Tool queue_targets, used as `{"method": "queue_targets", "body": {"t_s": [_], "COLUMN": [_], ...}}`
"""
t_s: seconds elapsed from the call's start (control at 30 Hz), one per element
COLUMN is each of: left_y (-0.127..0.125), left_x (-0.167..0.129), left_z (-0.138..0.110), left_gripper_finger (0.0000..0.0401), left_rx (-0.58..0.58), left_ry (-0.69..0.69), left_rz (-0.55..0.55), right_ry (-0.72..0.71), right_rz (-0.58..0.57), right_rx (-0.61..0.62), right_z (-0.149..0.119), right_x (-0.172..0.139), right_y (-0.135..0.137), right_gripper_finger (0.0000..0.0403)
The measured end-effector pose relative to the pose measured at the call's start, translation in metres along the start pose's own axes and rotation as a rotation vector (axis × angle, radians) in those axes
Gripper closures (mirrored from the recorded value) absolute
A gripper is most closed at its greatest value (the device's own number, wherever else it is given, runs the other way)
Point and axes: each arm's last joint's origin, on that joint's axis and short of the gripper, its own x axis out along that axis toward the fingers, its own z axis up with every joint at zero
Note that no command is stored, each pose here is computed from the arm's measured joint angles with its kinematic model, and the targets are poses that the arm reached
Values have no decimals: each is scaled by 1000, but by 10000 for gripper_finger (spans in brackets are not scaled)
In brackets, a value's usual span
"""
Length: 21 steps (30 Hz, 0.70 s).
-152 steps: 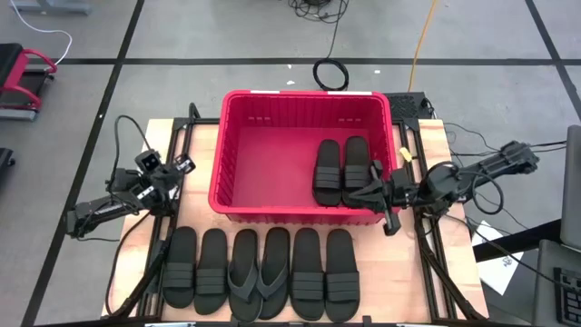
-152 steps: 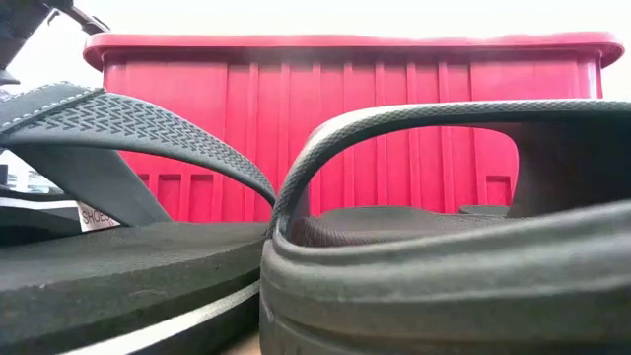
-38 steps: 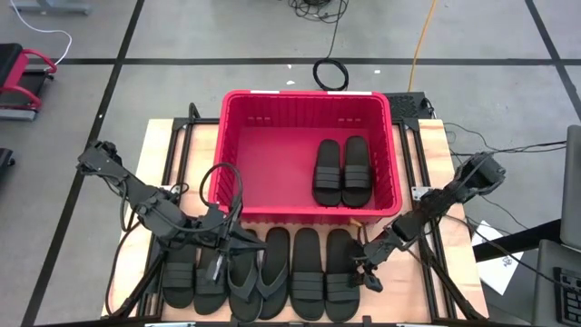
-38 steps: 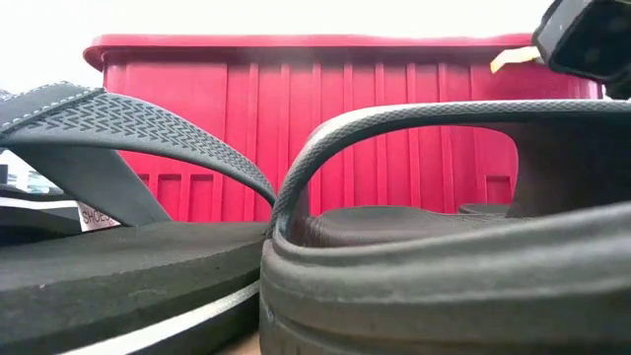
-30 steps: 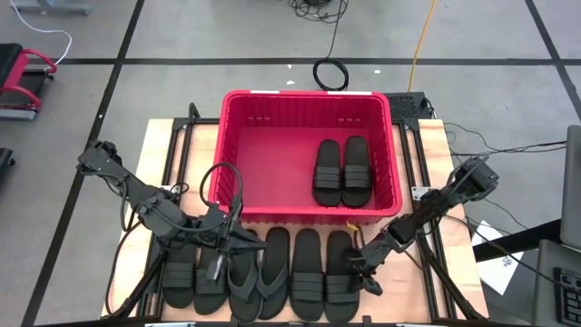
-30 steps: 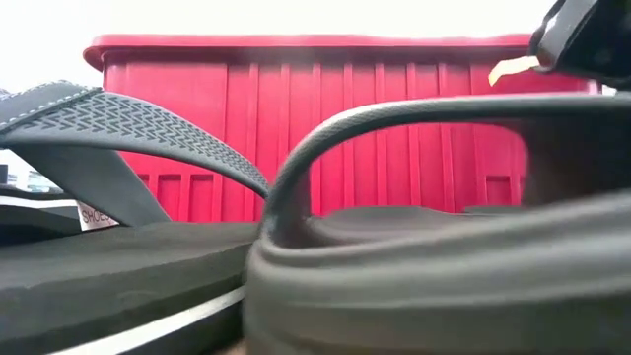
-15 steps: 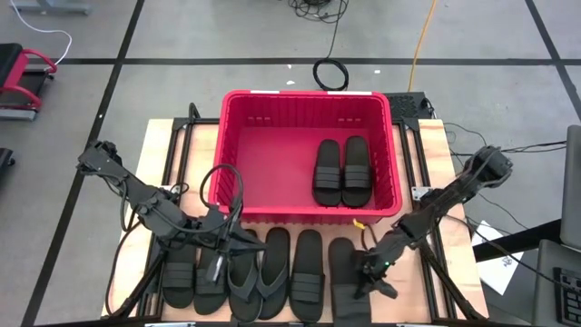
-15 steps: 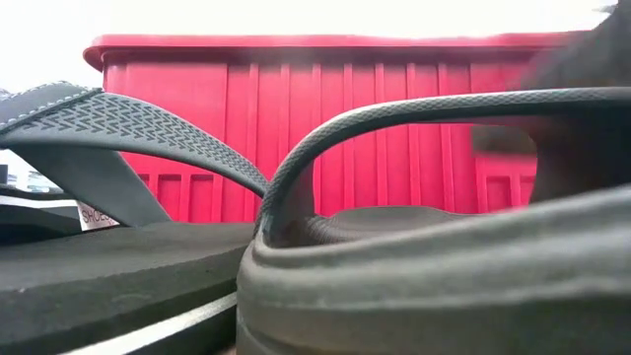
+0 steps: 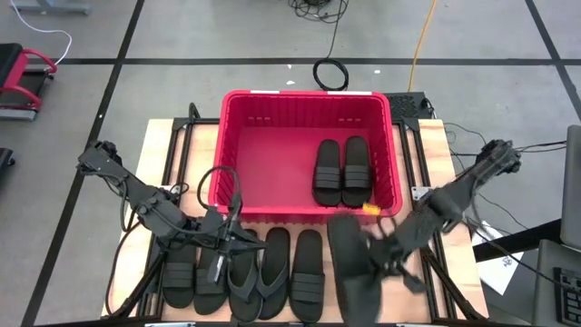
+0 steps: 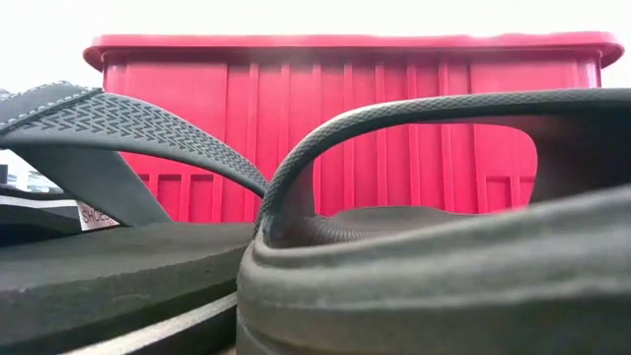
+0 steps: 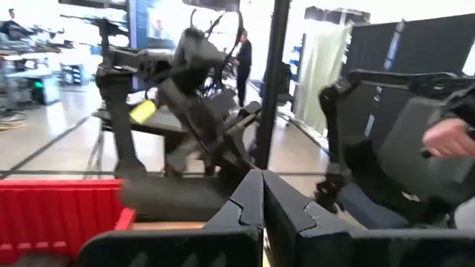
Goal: Pick and place slides into bin
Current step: Put the slipper into the bin
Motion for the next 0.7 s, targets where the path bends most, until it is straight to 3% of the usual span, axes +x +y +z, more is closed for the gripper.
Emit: {"method": "queue_targets", "body": {"t_s": [0.2,0.37,0.7], "left_y": [6,8,20], "left_x": [2,2,-17], "left_z": [1,1,8], "left_gripper_finger": [398,398,398], "left_rx": [-5,-16,-54], "left_ry": [-10,-11,47], "left_rz": [58,125,160], "right_ry": [-70,-173,-202], "right_rz": [-252,-359,-340], "right_rx": [-115,-189,-47], "right_z": [43,66,64], "right_x": [-62,-112,-155], "right_y": [-28,-61,-180], "right_gripper_finger": [397,397,395]}}
